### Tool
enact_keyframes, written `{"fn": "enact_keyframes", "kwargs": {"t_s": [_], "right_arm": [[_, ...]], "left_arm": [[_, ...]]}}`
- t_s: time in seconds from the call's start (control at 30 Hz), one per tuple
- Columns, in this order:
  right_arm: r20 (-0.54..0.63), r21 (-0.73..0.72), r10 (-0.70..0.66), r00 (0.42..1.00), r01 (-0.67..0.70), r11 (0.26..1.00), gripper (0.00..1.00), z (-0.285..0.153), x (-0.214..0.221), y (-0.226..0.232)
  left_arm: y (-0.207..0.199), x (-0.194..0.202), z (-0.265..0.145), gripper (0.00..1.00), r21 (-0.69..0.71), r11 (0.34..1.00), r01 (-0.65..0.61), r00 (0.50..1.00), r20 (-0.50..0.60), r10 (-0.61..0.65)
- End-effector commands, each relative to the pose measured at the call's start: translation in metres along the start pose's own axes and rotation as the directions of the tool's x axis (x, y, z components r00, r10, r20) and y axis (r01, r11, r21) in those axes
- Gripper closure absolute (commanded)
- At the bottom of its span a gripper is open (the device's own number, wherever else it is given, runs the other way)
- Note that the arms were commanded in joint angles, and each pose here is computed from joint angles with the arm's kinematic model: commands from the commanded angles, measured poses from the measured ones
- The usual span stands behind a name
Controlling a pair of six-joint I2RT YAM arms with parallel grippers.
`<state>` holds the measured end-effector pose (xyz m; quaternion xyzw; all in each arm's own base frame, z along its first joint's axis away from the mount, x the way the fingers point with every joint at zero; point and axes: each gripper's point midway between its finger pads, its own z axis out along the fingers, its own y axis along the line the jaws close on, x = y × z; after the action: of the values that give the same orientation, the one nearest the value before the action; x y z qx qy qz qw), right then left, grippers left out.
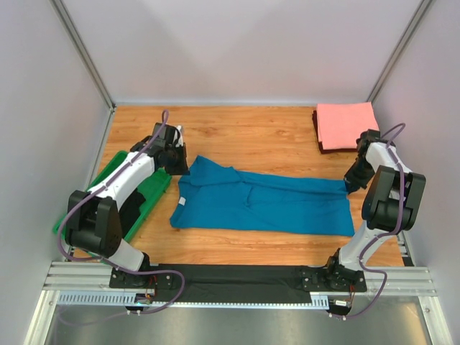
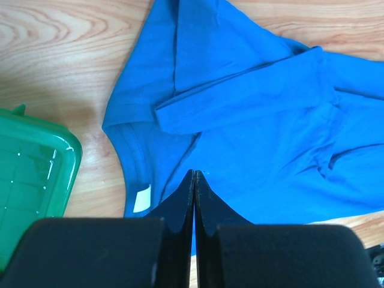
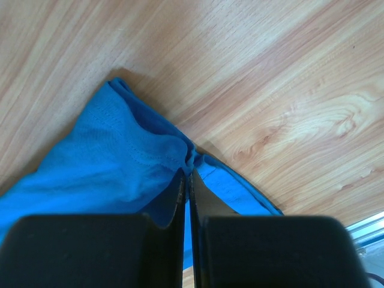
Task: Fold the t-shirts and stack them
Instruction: Fold the tshirt
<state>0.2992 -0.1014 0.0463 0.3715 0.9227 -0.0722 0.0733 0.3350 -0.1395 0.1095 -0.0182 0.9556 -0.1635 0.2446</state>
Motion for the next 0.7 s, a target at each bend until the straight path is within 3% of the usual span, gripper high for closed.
{"fn": "enact_keyframes", "kwargs": {"t_s": [0.0, 0.03, 0.1, 0.13, 0.2, 0.37, 0.67], "right_arm": [[0.037, 0.013, 0.018, 0.999, -0.018, 1.000, 0.98, -0.003, -0.005, -0.004], [0.032, 0.017, 0.017, 0.999, -0.017, 1.000, 0.97, -0.003, -0.004, -0.005], [0.028, 0.051, 0.024, 0.999, -0.025, 0.998, 0.91, -0.005, -0.003, -0.011], [0.012, 0.072, 0.024, 1.000, -0.025, 0.997, 0.89, -0.009, 0.001, -0.016], [0.019, 0.081, 0.046, 0.999, -0.048, 0.996, 0.84, -0.020, -0.001, -0.018], [0.057, -0.020, 0.009, 0.998, -0.008, 1.000, 0.77, -0.048, 0.000, 0.008], [0.018, -0.257, -0.173, 0.985, 0.171, 0.951, 0.75, -0.038, 0.032, 0.077]], "left_arm": [[-0.015, -0.011, -0.018, 1.00, 0.049, 0.998, -0.031, 0.998, 0.064, 0.027], [-0.021, -0.015, -0.020, 1.00, 0.071, 0.996, -0.048, 0.996, 0.073, 0.043], [-0.027, -0.019, -0.020, 0.92, 0.074, 0.995, -0.065, 0.996, 0.067, 0.060], [-0.034, -0.025, -0.018, 0.82, 0.102, 0.992, -0.076, 0.996, 0.059, 0.070], [-0.041, -0.026, -0.015, 0.78, 0.112, 0.990, -0.082, 0.996, 0.031, 0.079], [-0.063, -0.038, -0.001, 0.76, 0.141, 0.985, -0.098, 0.995, -0.008, 0.100], [-0.054, -0.021, -0.003, 0.74, 0.056, 0.998, -0.037, 0.996, -0.082, 0.042]]}}
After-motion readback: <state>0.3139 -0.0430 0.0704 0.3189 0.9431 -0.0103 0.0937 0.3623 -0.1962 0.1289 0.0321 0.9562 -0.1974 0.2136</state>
